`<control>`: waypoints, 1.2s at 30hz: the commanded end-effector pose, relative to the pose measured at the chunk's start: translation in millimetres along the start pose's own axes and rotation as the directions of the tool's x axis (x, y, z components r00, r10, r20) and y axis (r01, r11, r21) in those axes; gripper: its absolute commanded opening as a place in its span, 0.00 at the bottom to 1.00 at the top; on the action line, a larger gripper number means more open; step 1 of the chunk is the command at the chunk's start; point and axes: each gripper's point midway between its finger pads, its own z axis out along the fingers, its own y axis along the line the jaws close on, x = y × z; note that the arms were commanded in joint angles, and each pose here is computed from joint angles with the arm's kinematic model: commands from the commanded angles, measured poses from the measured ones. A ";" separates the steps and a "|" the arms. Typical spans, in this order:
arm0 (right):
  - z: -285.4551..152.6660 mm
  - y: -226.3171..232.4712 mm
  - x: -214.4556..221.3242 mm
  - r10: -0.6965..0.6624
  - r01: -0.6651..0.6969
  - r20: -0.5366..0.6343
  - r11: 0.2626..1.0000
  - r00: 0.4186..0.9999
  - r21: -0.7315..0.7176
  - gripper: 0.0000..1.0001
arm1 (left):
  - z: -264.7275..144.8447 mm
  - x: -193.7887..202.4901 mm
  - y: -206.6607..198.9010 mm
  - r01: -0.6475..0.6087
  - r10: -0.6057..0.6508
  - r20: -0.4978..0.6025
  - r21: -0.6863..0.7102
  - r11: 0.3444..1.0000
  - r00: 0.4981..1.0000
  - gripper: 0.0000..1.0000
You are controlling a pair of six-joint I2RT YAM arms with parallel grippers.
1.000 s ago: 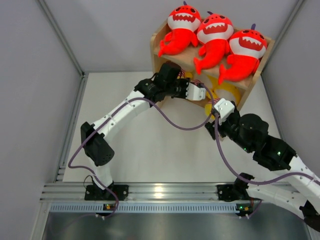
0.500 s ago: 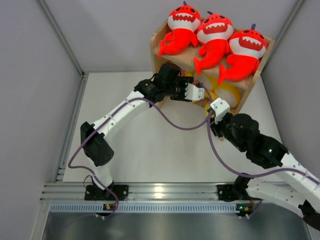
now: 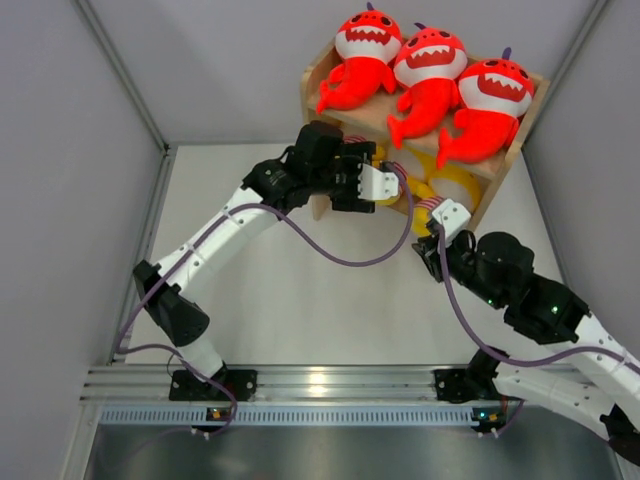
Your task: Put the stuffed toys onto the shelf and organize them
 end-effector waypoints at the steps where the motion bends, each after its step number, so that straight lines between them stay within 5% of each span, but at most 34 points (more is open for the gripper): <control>1: 12.9 4.8 5.0 0.044 -0.044 -0.005 0.999 0.999 -0.002 0.17 | -34.5 -11.7 -3.2 0.069 -0.068 0.018 -0.011 0.998 0.997 0.83; 10: 35.5 -34.9 39.7 0.032 0.010 -0.187 0.975 0.982 0.221 0.00 | -89.9 14.7 -26.3 0.274 -0.281 -0.059 -0.112 0.955 0.958 0.86; 14: 30.3 -62.0 49.7 0.030 0.057 -0.259 0.945 0.965 0.323 0.00 | -102.6 23.9 -45.0 0.325 -0.334 -0.081 -0.112 0.939 0.939 0.87; 25: 37.7 -96.0 39.4 0.012 0.111 -0.287 0.907 0.958 0.407 0.00 | -108.1 42.8 -66.1 0.375 -0.388 -0.120 -0.112 0.920 0.914 0.87; 31: 43.8 -83.9 42.5 0.003 0.095 -0.291 0.942 0.957 0.323 0.00 | -106.6 59.7 -83.8 0.418 -0.431 -0.161 -0.107 0.902 0.888 0.87; 34: 46.7 -60.0 38.7 -0.021 0.068 -0.241 0.980 0.970 0.189 0.09 | -106.9 79.5 -98.9 0.478 -0.496 -0.201 -0.136 0.868 0.845 0.88; 36: 43.4 -49.1 31.1 -0.042 0.068 -0.190 0.989 0.981 0.134 0.42 | -114.1 93.5 -95.5 0.517 -0.557 -0.191 -0.223 0.826 0.808 0.88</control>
